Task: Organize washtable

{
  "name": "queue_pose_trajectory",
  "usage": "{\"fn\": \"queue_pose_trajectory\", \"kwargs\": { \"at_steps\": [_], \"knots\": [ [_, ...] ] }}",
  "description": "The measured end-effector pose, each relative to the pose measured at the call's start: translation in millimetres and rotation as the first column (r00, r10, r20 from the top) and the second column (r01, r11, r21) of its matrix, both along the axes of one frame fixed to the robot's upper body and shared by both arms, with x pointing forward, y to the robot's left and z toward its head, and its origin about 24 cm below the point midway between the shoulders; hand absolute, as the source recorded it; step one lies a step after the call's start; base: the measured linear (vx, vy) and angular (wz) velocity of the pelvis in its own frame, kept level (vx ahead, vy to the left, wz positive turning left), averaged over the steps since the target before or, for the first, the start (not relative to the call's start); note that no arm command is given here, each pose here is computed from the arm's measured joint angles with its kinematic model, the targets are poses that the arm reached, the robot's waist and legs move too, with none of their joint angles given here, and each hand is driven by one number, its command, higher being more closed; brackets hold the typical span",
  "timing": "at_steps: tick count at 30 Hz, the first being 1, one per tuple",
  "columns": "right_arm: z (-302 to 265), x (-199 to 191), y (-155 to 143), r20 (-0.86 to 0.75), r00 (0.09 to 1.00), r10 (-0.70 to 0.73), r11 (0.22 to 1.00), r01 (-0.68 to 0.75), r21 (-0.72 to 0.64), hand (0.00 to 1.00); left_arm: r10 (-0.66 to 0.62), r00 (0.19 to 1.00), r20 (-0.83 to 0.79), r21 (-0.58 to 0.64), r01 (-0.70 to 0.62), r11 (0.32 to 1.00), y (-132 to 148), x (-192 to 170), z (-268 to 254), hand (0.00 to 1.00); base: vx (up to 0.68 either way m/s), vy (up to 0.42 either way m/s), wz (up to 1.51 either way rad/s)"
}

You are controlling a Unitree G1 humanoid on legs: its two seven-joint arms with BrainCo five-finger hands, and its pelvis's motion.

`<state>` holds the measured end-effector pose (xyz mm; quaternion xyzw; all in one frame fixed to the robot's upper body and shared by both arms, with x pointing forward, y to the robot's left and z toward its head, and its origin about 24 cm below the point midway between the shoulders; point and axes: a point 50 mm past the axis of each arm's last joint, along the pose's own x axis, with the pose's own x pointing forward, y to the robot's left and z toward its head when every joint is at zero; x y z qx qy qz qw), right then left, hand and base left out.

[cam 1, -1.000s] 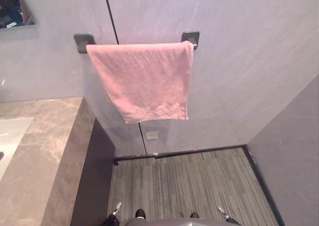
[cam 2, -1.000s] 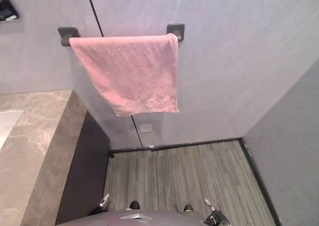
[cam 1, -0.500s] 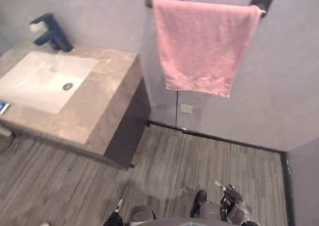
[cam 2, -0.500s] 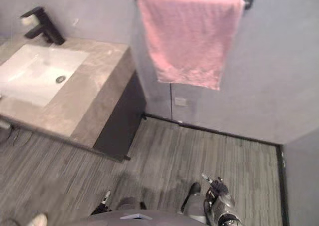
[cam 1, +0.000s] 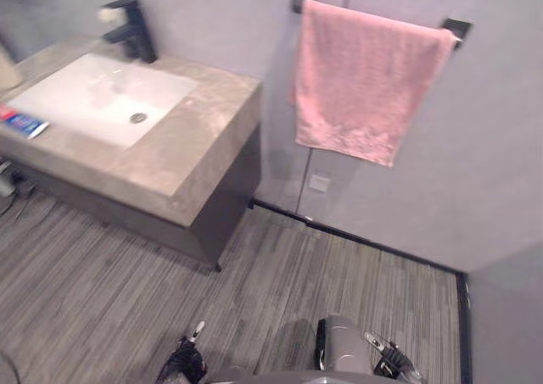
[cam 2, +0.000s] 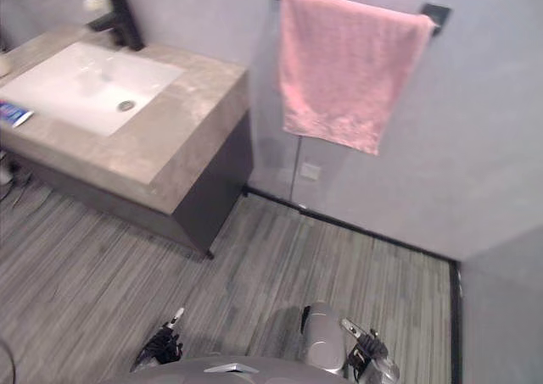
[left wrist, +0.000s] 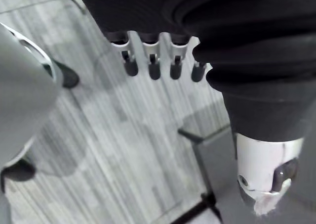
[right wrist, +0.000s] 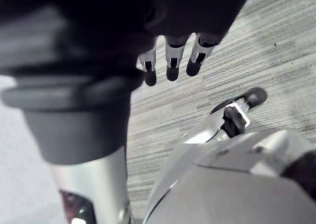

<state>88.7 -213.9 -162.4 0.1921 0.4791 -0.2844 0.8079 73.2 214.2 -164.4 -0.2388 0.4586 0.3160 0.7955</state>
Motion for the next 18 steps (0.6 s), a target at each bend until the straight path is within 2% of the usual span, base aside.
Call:
{"fn": "queue_pose_trajectory", "kwargs": {
  "at_steps": [3,6,7,10,11,14,18],
  "knots": [
    [-1,-4,-3,-0.007,0.999,-0.038,0.999,0.038,0.001,0.0,0.032,0.998,-0.057,-0.013,-0.033,0.999,1,-15,-4,0.0,0.16,-0.114,0.88],
    [2,9,-1,0.017,1.0,0.007,1.0,-0.007,-0.003,0.0,0.032,0.995,-0.099,-0.027,-0.035,0.999,-7,-32,-7,0.0,0.01,-0.02,0.86],
    [3,23,10,0.034,0.997,0.074,0.997,-0.074,0.01,0.0,-0.009,0.995,-0.102,0.003,0.01,1.0,3,-30,-5,0.0,-0.16,-0.16,0.51],
    [15,64,18,0.112,0.968,0.222,0.975,-0.22,-0.035,0.0,-0.049,0.992,-0.115,-0.009,0.049,0.999,-2,-27,-6,0.0,-0.31,-0.301,0.22],
    [16,66,18,0.114,0.962,0.248,0.969,-0.244,-0.046,0.0,-0.067,0.991,-0.113,-0.012,0.066,0.998,-4,-25,-6,0.0,-0.35,-0.243,0.73],
    [13,58,17,0.072,0.944,0.323,0.945,-0.318,-0.069,0.0,-0.103,0.988,-0.119,-0.013,0.102,0.995,-6,-27,-7,0.0,-0.32,-0.142,0.7],
    [9,38,-4,0.0,0.945,0.326,0.94,-0.324,-0.106,0.0,-0.115,0.984,-0.137,-0.015,0.113,0.993,-7,-34,-7,0.0,-0.34,-0.003,0.69]
  ]
}}
